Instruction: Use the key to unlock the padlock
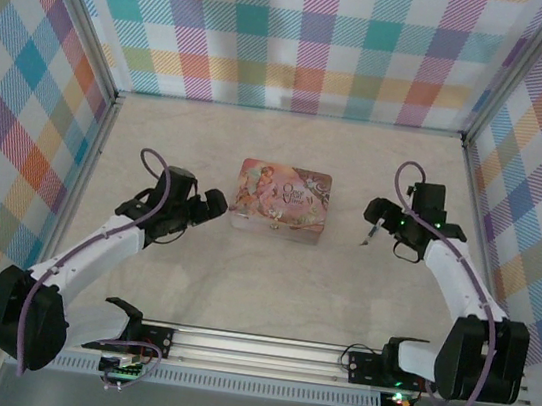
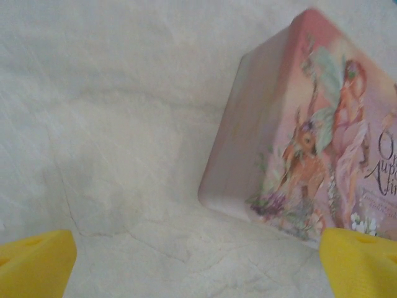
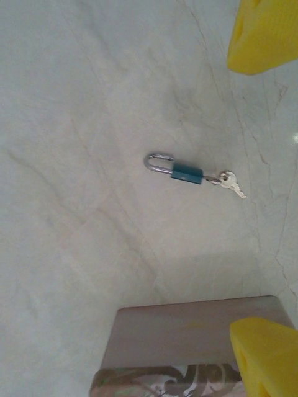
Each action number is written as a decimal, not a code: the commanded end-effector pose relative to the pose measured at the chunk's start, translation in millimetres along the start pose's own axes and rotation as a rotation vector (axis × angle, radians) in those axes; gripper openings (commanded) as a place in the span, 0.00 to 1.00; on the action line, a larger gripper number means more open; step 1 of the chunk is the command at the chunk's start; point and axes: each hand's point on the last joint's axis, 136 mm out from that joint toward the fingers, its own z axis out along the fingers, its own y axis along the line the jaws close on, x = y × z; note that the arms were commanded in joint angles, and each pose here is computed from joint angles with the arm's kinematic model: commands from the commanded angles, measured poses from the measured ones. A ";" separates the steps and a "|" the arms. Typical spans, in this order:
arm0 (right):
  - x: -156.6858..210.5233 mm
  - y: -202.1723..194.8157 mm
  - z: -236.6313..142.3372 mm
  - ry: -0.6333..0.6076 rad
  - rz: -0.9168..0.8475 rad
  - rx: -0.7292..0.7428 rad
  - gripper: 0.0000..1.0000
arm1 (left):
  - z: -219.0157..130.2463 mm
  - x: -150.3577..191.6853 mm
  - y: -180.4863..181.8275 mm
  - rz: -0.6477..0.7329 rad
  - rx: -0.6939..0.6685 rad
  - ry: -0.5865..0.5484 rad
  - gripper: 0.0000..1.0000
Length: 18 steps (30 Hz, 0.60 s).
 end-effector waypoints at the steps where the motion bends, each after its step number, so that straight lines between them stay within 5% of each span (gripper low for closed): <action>1: -29.7 -17.7 -10.6 -0.169 -0.027 0.104 1.00 | -13.9 -30.8 6.4 0.115 -0.095 -0.100 1.00; 6: -51.7 -36.2 -15.5 -0.391 -0.124 0.195 1.00 | -29.5 -71.3 24.7 0.243 -0.248 -0.311 1.00; 10: -48.4 -52.6 -5.1 -0.424 -0.158 0.275 1.00 | -21.6 -75.1 37.9 0.397 -0.304 -0.391 1.00; 18: -33.5 -61.9 28.6 -0.519 -0.212 0.259 1.00 | 5.8 -77.5 97.0 0.367 -0.460 -0.526 1.00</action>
